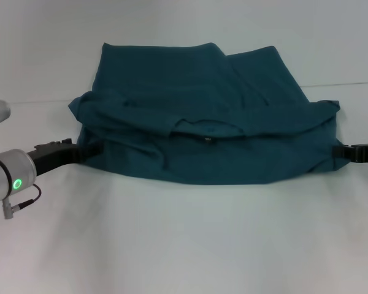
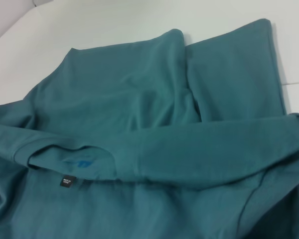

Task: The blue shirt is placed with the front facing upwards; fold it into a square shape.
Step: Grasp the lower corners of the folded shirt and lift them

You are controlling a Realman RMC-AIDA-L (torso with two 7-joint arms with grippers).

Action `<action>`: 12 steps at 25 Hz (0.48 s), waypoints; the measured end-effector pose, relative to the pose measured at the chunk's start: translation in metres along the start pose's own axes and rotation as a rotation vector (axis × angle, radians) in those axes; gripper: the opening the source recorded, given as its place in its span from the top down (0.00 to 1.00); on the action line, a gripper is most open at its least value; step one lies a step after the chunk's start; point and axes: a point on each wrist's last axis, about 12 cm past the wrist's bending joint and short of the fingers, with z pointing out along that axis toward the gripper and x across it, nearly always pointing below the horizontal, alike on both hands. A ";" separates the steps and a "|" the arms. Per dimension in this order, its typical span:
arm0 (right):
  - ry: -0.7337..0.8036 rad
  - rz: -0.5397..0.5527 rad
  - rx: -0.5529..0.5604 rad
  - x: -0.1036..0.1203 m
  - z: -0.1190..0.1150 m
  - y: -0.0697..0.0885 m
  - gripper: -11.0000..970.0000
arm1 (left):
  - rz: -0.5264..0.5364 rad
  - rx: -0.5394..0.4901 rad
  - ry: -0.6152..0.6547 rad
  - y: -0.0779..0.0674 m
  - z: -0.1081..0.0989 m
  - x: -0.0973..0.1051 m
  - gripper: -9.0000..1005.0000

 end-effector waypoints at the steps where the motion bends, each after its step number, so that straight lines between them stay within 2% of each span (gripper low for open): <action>1: -0.002 -0.001 0.002 0.000 -0.001 0.000 0.96 | 0.002 0.001 0.002 0.000 0.000 0.000 0.15; 12: -0.020 0.002 0.002 0.002 -0.003 -0.002 0.96 | 0.075 -0.008 0.029 -0.012 0.011 -0.001 0.15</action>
